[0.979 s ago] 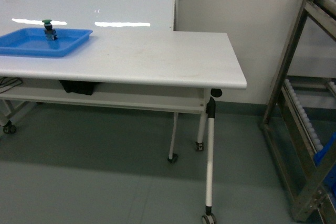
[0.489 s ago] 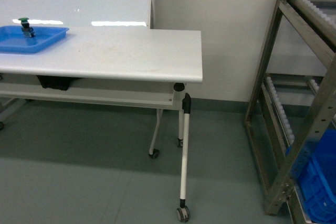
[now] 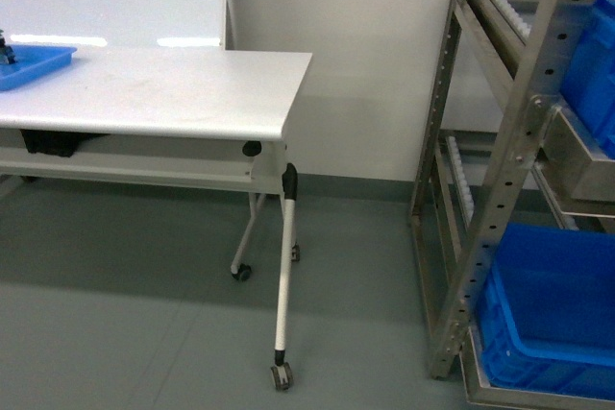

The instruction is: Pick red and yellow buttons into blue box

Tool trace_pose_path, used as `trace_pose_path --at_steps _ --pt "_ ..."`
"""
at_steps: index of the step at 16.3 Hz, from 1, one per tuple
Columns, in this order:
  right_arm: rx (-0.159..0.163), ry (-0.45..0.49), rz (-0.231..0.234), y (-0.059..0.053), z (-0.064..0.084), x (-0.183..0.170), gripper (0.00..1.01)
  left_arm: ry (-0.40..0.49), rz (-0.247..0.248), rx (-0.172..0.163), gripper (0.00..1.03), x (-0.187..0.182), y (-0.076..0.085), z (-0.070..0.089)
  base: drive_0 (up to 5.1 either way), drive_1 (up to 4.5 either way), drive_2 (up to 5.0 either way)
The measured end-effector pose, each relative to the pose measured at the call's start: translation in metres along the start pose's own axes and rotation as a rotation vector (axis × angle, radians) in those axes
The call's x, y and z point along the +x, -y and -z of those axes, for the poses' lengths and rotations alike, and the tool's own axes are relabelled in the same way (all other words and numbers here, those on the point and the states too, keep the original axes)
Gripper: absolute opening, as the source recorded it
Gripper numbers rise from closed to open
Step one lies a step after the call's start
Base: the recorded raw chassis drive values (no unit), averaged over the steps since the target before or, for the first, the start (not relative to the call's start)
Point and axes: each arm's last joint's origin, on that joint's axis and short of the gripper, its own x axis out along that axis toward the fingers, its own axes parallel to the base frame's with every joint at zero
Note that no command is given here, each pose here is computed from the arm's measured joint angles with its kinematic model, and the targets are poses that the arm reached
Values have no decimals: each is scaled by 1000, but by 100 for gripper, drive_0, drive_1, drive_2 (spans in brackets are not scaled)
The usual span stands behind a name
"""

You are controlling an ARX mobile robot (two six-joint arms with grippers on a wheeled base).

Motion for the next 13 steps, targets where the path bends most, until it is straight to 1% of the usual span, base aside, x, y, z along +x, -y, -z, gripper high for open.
trace_pose_path --at_steps 13 --pt "0 -1 0 0 0 0 28 2 0 0 23 0 0 0 468 -320 -135"
